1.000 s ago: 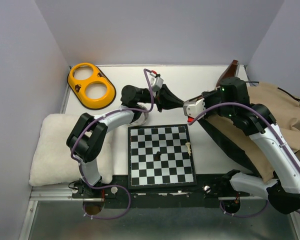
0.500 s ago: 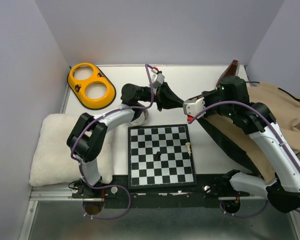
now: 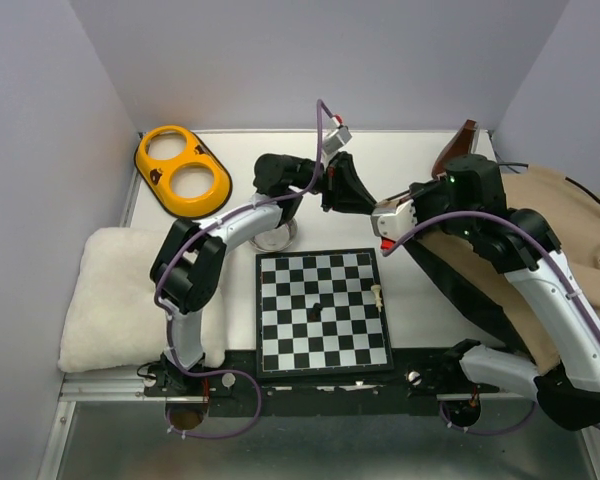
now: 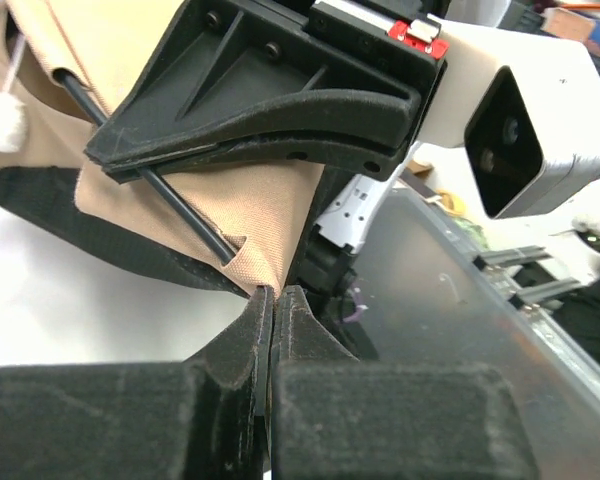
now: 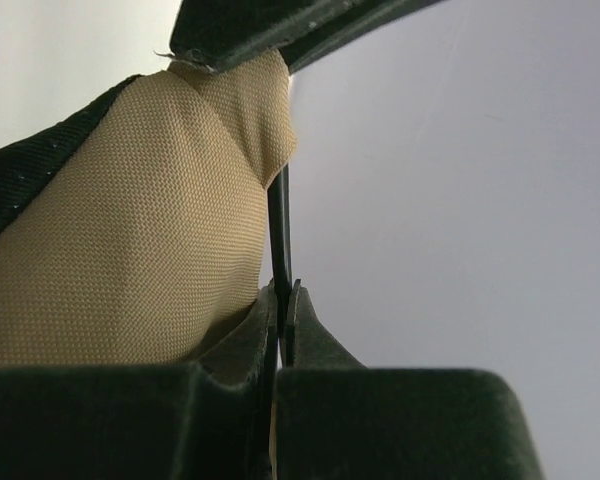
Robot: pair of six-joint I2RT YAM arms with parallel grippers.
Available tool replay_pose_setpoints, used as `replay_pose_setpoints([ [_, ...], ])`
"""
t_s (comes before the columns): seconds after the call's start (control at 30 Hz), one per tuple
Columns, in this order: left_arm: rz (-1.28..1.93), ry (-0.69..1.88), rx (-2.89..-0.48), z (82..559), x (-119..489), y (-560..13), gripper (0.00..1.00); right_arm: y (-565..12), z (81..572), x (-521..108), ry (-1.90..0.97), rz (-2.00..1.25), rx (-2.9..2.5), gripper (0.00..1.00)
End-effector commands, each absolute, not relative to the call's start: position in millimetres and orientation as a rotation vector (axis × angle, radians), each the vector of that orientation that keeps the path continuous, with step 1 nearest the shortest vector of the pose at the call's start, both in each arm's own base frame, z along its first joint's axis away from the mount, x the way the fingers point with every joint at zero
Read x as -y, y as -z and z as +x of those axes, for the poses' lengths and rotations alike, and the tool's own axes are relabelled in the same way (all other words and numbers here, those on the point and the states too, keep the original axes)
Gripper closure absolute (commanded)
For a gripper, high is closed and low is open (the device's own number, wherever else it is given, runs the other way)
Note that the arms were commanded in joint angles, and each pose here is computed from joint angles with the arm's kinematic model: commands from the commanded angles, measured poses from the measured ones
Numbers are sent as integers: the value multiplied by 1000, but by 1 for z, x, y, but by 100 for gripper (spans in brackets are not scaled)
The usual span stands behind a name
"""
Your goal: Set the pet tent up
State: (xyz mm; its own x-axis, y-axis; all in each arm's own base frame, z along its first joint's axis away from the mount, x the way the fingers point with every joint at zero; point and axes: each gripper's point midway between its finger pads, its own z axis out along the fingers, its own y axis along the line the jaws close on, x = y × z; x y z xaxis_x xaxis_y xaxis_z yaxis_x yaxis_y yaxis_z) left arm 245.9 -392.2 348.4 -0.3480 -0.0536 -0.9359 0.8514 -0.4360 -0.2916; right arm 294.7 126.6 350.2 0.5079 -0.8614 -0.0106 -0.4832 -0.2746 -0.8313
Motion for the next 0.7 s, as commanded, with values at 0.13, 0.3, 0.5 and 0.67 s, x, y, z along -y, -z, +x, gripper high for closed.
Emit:
replay_pose_setpoints([
  [0.13, 1497, 1851, -963, 205, 377, -374, 100, -311, 259, -76, 620, -2153, -1232, 99],
  [0.3, 1523, 1924, -1081, 204, 383, -370, 97, -308, 247, -85, 543, -2183, -1160, 99],
  [0.5, 1507, 2007, -1191, 204, 388, -368, 91, -307, 237, -97, 456, -2187, -1094, 99],
  [0.67, 1456, 2065, -1245, 209, 391, -369, 88, -311, 238, -101, 434, -2156, -1100, 99],
])
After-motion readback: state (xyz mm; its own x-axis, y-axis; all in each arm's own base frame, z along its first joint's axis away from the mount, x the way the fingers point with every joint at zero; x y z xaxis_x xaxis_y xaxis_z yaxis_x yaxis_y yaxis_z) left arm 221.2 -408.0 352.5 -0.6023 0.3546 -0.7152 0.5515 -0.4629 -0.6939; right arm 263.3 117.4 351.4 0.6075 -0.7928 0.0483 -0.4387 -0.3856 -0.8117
